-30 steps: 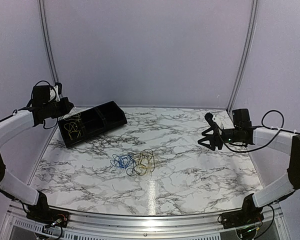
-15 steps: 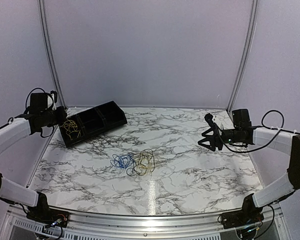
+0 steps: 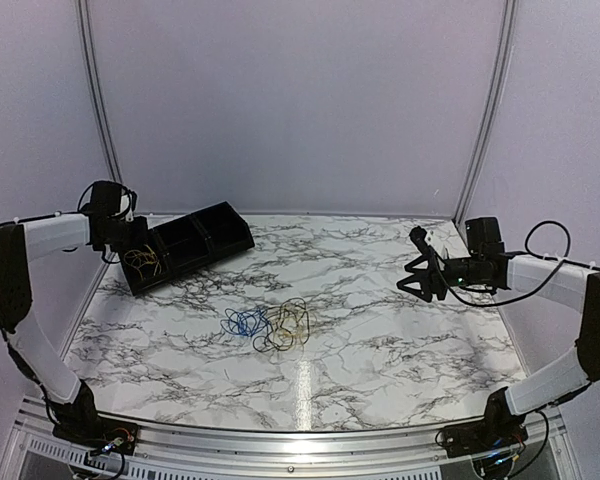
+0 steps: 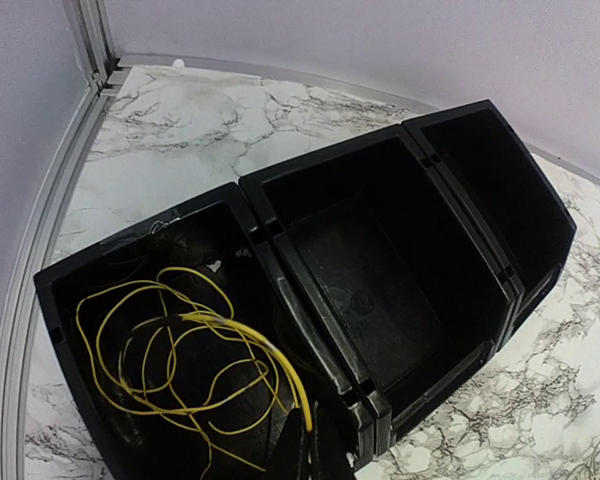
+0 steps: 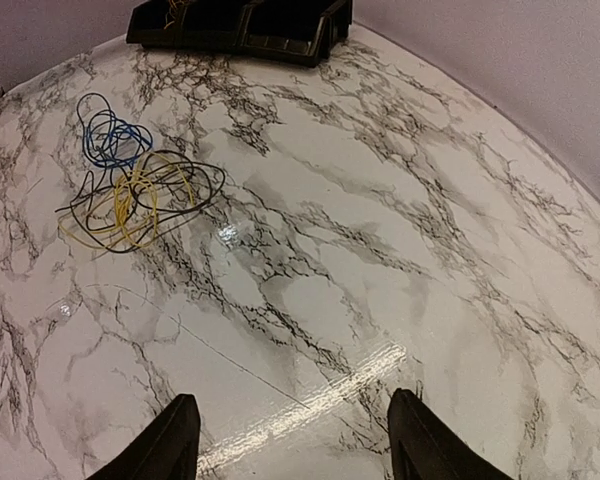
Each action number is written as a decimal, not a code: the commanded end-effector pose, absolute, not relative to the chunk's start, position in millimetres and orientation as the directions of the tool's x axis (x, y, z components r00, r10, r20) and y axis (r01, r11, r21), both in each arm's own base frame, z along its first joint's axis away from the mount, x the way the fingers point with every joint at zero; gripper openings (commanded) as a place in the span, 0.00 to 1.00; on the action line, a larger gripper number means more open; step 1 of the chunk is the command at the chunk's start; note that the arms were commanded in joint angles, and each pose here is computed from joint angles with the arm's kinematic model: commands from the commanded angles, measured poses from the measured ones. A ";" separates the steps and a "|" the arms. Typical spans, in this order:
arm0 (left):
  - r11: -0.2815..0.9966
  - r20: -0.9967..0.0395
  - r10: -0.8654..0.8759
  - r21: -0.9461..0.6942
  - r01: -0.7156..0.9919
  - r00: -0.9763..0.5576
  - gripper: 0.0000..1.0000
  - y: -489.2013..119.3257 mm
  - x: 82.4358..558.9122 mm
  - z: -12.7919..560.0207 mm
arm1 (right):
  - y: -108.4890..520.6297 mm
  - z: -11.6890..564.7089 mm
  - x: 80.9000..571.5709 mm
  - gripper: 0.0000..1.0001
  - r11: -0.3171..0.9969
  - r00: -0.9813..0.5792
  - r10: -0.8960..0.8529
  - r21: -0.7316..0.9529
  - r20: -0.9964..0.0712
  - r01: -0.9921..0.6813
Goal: Untangle the cables
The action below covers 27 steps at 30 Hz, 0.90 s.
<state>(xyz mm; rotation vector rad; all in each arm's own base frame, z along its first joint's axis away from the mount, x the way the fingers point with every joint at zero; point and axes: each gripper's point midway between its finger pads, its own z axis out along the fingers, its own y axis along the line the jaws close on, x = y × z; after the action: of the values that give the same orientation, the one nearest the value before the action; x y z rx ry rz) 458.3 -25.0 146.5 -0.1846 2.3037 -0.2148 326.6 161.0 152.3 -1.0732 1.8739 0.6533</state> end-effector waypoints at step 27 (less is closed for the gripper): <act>0.982 -0.587 -0.187 -0.120 -0.144 -0.788 0.00 -9.4 473.1 71.3 | 158.3 165.1 334.3 0.64 0.493 -0.224 -0.443 -0.027 -0.868 -0.870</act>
<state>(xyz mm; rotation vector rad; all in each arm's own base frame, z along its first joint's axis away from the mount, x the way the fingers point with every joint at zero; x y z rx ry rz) 468.5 -10.8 69.6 -0.2188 2.4847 -0.0861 326.1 159.6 150.8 -1.0913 1.8779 0.6342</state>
